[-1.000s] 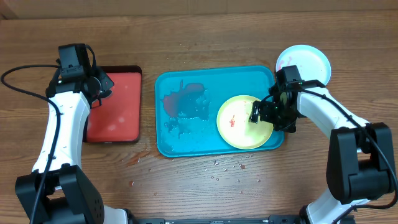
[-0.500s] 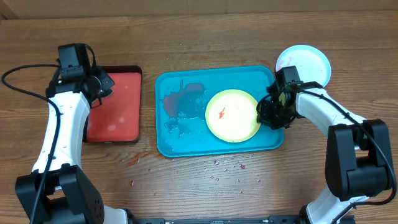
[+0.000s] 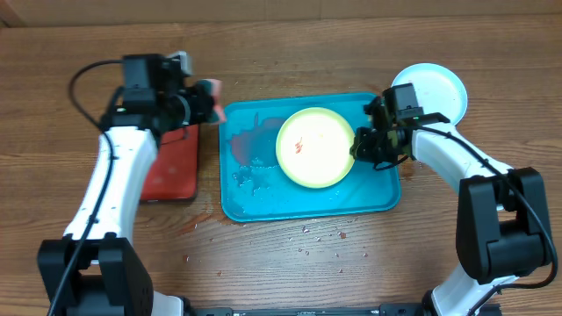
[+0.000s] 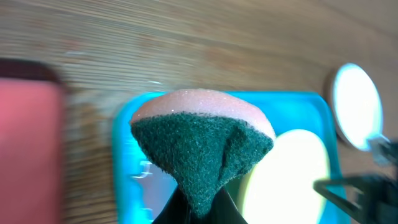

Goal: Clean dirty plates on tray and stack at the side

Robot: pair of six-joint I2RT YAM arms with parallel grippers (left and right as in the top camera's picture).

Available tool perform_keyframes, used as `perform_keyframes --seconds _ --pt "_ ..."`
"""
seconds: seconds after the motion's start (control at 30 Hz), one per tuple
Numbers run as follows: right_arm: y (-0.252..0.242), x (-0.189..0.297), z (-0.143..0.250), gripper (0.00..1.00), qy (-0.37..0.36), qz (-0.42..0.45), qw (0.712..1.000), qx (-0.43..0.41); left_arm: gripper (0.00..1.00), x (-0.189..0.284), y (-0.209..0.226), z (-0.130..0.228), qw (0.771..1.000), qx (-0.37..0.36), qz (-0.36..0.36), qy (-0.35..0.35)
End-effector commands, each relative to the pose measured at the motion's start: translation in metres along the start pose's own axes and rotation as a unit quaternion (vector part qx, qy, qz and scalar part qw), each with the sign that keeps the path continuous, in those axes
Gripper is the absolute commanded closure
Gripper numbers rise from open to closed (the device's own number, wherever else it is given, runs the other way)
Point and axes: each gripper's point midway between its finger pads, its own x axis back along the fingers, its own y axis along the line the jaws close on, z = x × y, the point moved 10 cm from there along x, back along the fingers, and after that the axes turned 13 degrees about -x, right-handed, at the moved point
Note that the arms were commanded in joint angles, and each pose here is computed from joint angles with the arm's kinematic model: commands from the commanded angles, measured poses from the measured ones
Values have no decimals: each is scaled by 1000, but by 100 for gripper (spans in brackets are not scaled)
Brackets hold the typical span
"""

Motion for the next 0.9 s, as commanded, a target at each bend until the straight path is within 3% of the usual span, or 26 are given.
perform_keyframes --seconds 0.0,0.1,0.2,0.27,0.4,0.63,0.87 --pt "24 -2 7 96 19 -8 995 96 96 -13 -33 2 997 -52 52 8" --pt "42 2 9 96 25 2 994 109 96 -21 -55 2 995 -81 55 6" --pt "59 13 -2 96 -6 28 999 41 96 -28 -74 4 995 -84 44 4" --pt "69 19 -7 96 -13 10 999 51 96 -31 -82 6 996 -76 37 4" --pt "63 12 -11 97 -17 28 998 45 96 -36 -98 11 995 -89 40 10" --pt "37 -38 -9 96 51 66 996 10 96 -56 -99 17 997 -66 29 25" --pt "39 -39 -16 96 61 87 994 6 96 -91 -93 35 995 -54 24 74"
